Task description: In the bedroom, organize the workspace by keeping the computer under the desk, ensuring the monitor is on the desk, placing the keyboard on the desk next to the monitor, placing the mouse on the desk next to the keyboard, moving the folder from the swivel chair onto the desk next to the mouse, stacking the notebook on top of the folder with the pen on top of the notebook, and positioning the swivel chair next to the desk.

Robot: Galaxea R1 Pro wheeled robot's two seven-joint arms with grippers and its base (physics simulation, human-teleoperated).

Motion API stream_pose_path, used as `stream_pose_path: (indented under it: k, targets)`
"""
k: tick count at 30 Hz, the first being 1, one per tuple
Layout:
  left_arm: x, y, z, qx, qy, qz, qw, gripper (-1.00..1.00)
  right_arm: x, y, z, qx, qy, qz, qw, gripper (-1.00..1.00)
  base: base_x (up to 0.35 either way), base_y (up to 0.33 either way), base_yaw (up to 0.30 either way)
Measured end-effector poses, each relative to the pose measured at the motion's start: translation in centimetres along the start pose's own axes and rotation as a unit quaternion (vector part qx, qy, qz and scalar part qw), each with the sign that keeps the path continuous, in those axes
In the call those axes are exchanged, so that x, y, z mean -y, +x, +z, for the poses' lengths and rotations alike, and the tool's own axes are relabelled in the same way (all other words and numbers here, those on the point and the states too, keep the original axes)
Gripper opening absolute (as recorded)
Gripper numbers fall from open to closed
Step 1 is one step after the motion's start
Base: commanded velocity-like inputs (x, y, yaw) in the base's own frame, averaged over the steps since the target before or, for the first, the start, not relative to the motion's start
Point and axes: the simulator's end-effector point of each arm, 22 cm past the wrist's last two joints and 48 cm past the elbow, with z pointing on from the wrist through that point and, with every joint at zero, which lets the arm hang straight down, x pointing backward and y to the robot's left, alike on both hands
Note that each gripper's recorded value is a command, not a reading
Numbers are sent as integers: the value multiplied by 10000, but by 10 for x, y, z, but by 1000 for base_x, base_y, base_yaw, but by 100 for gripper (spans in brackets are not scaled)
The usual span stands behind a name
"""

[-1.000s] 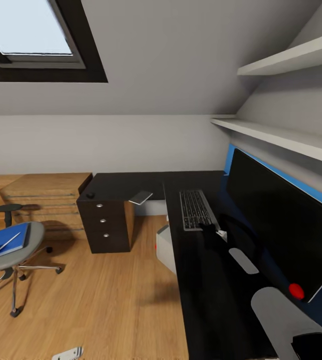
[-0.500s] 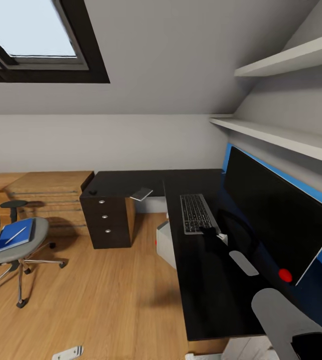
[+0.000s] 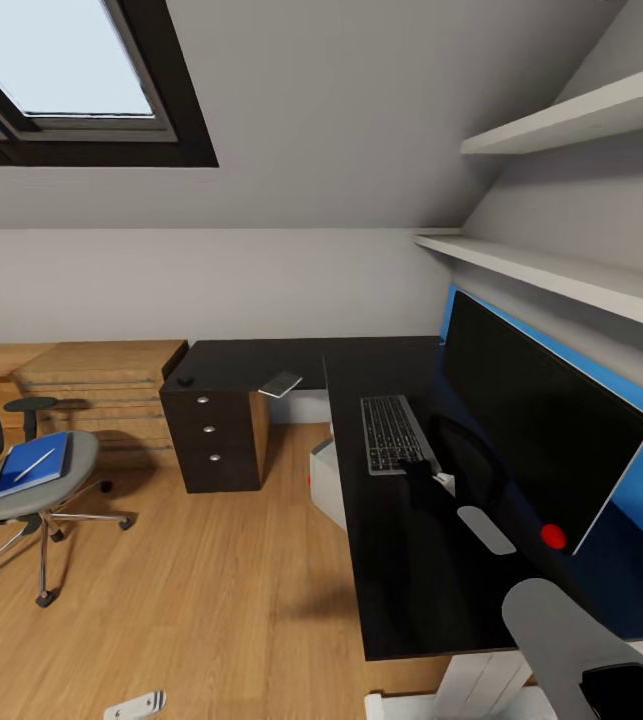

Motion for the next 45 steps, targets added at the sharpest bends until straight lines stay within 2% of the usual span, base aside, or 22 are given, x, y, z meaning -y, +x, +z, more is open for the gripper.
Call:
stream_pose_path:
  k: [6,10,14,17,38,45]
  targets:
    - [0,-1,0,8,0,-1,10000,100,-1,-1,0,18,-16,-52,10000,-100,0,0,0]
    - [-3,-17,-2,178,-21,-33,9998,100,-7,-1,0,19,-126,-313,9994,-100,0,0,0]
    - [-21,-36,-2,393,-172,-373,9984,100,-22,0,1,43,-529,-746,9958,-100,0,0,0]
    - [-24,-37,1,414,-209,-440,9980,100,-22,-2,2,113,-613,-857,9944,-100,0,0,0]
    - [-23,-26,25,417,-237,-470,9977,100,3,-8,11,167,-628,-846,9943,-100,0,0,0]
    - [-23,-22,33,420,-241,-467,9977,100,15,-12,13,213,-615,-647,9958,-100,0,0,0]
